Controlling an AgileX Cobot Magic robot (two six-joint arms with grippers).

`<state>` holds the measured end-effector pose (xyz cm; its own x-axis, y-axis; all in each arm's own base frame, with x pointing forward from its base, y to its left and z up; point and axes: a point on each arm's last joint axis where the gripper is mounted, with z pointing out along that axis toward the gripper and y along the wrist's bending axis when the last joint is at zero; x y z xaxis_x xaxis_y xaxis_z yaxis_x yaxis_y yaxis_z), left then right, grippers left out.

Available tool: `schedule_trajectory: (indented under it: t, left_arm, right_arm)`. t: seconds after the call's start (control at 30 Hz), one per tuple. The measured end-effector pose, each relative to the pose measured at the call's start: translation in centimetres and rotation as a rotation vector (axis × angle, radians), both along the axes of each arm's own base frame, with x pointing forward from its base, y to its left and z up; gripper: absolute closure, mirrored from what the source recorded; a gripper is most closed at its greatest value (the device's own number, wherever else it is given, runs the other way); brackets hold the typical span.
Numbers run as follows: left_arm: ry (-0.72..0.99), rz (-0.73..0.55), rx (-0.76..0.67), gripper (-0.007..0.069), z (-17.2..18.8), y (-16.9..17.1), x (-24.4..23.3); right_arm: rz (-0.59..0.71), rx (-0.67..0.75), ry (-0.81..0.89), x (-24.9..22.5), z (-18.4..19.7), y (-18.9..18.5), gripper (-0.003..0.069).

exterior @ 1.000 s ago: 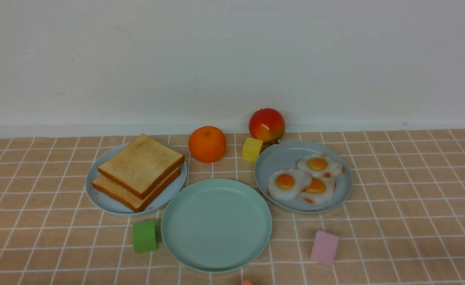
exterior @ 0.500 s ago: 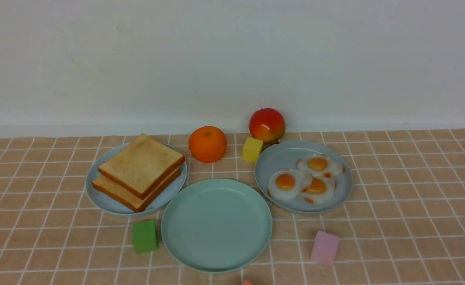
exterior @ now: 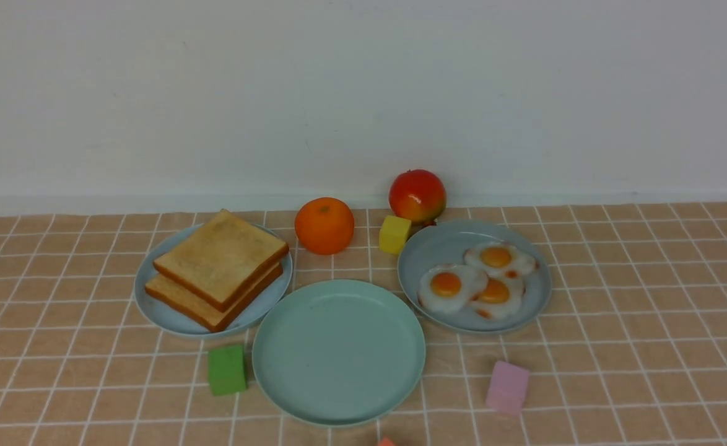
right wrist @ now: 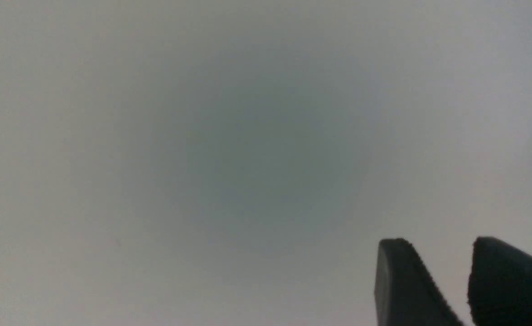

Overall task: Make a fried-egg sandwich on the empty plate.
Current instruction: Use the left arm to grab a slice of bread

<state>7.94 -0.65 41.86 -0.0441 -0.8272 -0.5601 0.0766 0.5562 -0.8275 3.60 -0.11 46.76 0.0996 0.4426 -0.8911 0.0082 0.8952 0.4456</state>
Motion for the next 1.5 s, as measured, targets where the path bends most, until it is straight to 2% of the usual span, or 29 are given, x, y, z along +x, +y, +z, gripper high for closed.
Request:
schedule_trajectory:
  t: [0.1,0.13,0.3,0.37,0.53,0.7,0.87,0.97,1.13,1.37,1.5]
  left_arm:
    - [0.212,-0.013,-0.04,0.0387,-1.9,-0.4,3.5]
    - [0.23,-0.013,-0.04,0.0387,-2.1,-0.4,3.9]
    - [0.389,0.027,0.154,0.0387,-4.6,-0.1,8.3]
    - [0.432,0.027,0.177,0.0387,-5.3,-0.1,9.3]
    - [0.641,0.012,0.197,0.0387,-8.9,-0.3,12.9]
    - [0.822,-0.033,0.205,0.0387,-12.5,-0.7,15.8]
    - [0.935,-0.138,0.256,0.0387,-14.4,-1.5,17.9]
    - [0.978,-0.248,0.305,0.0387,-14.5,-2.1,18.8]
    - [0.923,-0.36,0.409,0.0387,-13.0,-2.8,20.9]
    - [0.982,-0.46,0.53,0.0387,-12.1,-3.0,26.3]
    - [1.059,-0.494,0.645,0.0387,-13.8,-2.2,31.3]
  right_arm:
    - [0.005,-0.02,0.118,1.7,-1.0,-0.1,0.0419]
    - [0.008,-0.026,0.133,2.0,-1.3,-0.1,0.0419]
    - [0.057,-0.059,0.226,3.0,-4.3,0.1,0.0419]
    - [0.079,-0.062,0.249,3.2,-5.5,0.3,0.0419]
    - [0.189,-0.081,0.324,4.2,-9.2,1.2,0.0419]
    - [0.311,-0.031,0.493,5.5,-11.4,2.6,0.0419]
    - [0.476,0.056,0.698,8.5,-13.3,5.2,0.0419]
    - [0.644,-0.014,0.832,10.7,-14.8,7.6,0.0419]
    - [0.853,-0.17,0.93,13.0,-15.8,10.1,0.0419]
    - [0.907,-0.228,0.975,14.1,-16.3,10.8,0.0419]
    - [0.912,-0.246,0.958,13.5,-15.8,10.6,0.0419]
